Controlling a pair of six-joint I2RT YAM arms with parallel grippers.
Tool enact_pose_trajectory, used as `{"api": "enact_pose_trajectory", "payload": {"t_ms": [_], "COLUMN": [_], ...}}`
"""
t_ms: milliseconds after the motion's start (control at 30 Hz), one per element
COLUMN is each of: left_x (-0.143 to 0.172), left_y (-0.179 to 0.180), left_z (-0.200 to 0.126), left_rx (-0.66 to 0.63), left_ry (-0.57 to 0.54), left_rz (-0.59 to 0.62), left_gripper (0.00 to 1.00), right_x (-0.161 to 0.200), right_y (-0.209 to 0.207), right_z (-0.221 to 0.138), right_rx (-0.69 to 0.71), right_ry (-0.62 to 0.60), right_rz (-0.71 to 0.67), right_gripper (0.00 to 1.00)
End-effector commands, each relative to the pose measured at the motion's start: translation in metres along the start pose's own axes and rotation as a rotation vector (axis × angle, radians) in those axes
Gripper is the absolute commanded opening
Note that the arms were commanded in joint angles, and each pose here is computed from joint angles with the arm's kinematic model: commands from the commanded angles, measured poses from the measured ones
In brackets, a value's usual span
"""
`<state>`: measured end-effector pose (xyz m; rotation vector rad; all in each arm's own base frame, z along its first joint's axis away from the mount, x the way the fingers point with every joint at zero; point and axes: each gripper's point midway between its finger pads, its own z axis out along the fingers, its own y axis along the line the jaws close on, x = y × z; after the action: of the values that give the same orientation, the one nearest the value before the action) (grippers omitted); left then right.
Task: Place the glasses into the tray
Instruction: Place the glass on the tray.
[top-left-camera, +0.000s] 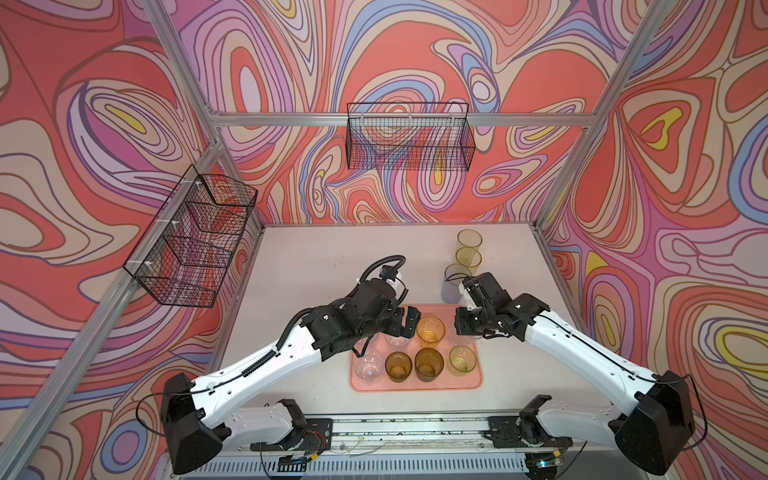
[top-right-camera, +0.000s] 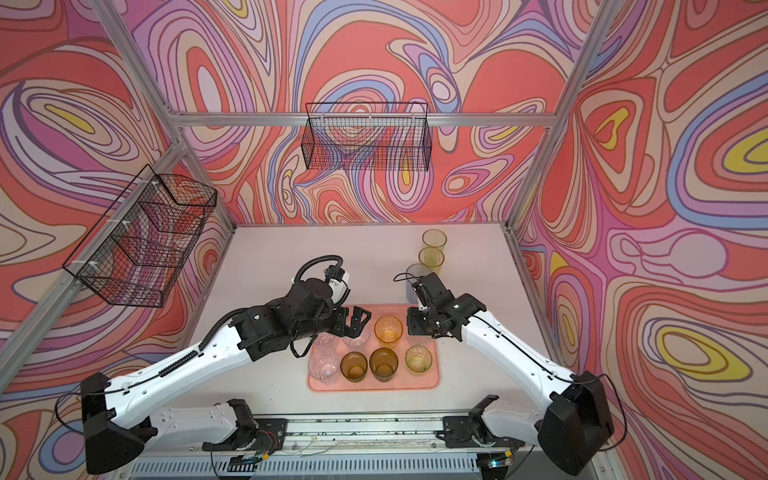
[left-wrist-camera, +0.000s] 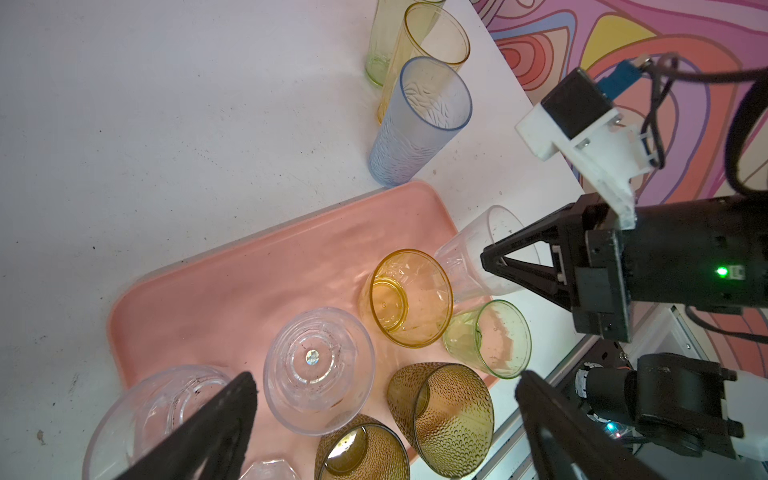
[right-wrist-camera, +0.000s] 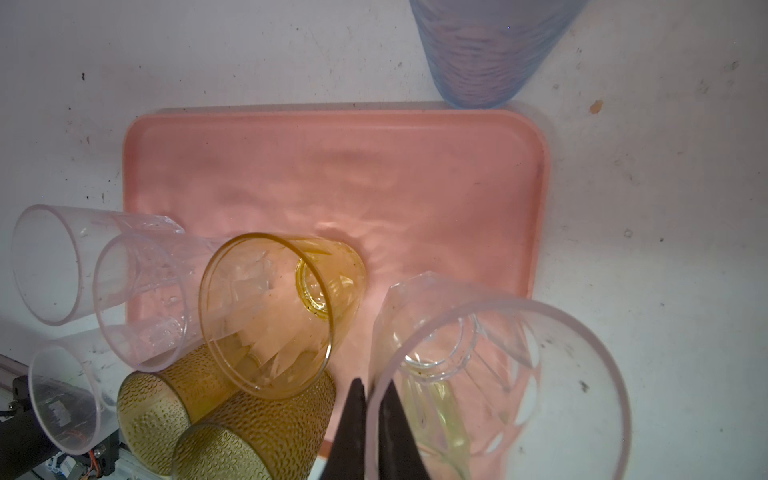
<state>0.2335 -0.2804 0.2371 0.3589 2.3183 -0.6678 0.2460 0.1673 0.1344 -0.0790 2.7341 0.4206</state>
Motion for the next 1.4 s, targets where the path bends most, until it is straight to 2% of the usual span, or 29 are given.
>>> {"api": "enact_pose_trajectory", "payload": {"t_ms": [0,367,733,1000,1200,1367], "left_x": [-0.004,-0.001,0.001,0.002,0.001,0.001], "left_y": [0.002,0.009,0.012,0.014,0.016,0.016], "left_z": [-0.001,-0.003,0.0,0.0,-0.002,-0.003], "left_rx": [-0.013,-0.035,-0.052,-0.06,-0.066,-0.067], "left_ry": [-0.029,-0.032,-0.03,-0.029,-0.039,-0.041], "left_rz": [0.01,0.011,0.007,-0.007,-0.004,-0.002], "left_gripper": [1.0,1.0,1.0,1.0,1.0,1.0], "right_x": [-0.002,-0.001,0.006,0.006,0.002,-0.004], "right_y": [-0.001,-0.007,-0.006,-0.003,-0.001,0.003], "right_z": [0.008,0.017,0.025,0.025,0.019,0.008], "right_rx": [0.01,0.053,0.033,0.016,0.012,0.003], "right_ry": [-0.008,0.018,0.04,0.042,0.032,0.004], "right_rz": [0.01,0.007,0.017,0.029,0.031,0.031], "right_gripper": [0.0,0.0,0.01,0.22,0.31,0.49]}}
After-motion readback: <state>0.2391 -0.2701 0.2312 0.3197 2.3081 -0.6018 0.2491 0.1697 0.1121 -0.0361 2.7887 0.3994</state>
